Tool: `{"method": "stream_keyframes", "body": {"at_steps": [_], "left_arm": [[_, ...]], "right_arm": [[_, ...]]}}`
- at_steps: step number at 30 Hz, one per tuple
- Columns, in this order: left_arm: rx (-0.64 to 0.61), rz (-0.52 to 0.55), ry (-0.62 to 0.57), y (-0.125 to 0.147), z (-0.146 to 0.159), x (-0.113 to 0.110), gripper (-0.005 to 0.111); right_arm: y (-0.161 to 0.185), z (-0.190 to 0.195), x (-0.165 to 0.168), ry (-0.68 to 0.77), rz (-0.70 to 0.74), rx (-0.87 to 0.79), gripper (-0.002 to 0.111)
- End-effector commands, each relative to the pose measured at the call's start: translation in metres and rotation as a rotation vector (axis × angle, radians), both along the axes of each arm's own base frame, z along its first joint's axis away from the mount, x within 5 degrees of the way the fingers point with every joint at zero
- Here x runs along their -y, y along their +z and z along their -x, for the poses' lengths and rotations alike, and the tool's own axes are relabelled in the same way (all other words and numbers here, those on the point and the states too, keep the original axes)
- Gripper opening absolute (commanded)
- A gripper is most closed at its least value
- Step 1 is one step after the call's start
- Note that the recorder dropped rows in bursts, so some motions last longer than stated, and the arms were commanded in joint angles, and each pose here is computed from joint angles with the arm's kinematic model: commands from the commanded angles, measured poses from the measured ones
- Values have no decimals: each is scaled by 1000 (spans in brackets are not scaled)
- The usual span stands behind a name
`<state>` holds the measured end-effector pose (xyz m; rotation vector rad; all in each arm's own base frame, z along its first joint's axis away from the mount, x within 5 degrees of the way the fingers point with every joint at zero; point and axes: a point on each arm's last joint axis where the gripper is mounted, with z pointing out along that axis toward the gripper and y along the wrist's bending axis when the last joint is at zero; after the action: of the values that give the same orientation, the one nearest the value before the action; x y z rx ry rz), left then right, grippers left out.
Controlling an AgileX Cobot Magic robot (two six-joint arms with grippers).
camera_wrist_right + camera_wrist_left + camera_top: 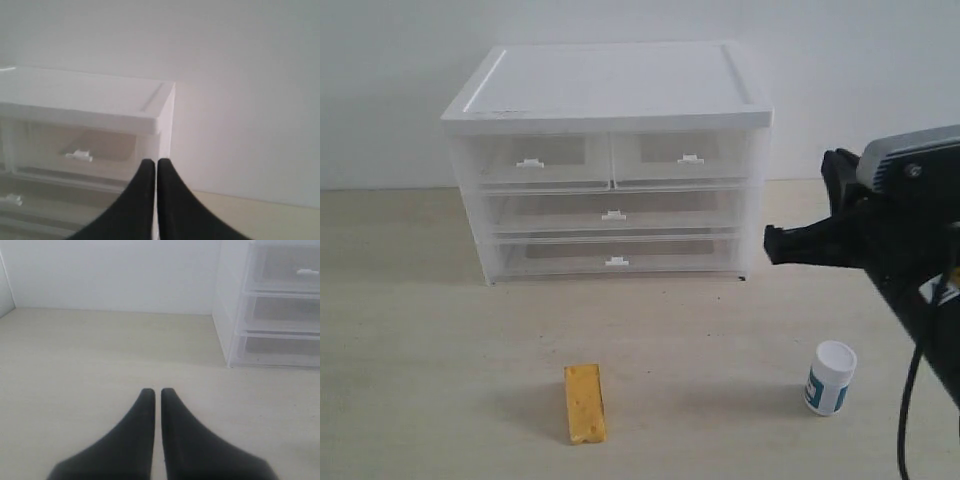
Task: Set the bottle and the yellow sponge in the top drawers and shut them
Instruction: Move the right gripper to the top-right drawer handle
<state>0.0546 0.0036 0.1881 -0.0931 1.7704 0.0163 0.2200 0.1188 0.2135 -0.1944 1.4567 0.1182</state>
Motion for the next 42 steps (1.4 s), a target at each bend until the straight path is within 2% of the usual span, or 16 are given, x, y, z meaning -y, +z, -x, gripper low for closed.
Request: {"method": "stream_keyframes", "body": {"at_steps": [1,7,13,15,18,21,22,23,25,28,36,42], "left_arm": [[4,3,1,-1,0,0,4],[4,3,1,-1,0,0,4],[4,3,1,-1,0,0,4],[4,3,1,-1,0,0,4],[4,3,1,-1,0,0,4],[4,3,1,-1,0,0,4],[4,3,1,-1,0,0,4],[4,3,1,-1,0,0,4],[4,3,1,-1,0,0,4],[4,3,1,-1,0,0,4],[4,3,1,-1,0,0,4],[4,3,1,-1,0,0,4]], "right_arm": [[-13,-5,-18,35,9,-19,0],[-19,-23,-39,85,-93,-41,0],[-24,-41,-61,141,-64,-66,1],[-27,-47,-66,139,-65,-65,5],[-33,-55,-72,134,-67,-73,24],[-38,-61,-78,132,-69,-75,51],[-40,-65,-79,122,-75,-57,65],[-40,-67,-79,108,-85,-38,68],[-45,-70,-79,84,-91,-48,67],[-58,-78,-84,63,-85,-69,58],[-56,-102,-100,19,-142,-31,58],[-60,-116,-109,-11,-92,-2,58]]}}
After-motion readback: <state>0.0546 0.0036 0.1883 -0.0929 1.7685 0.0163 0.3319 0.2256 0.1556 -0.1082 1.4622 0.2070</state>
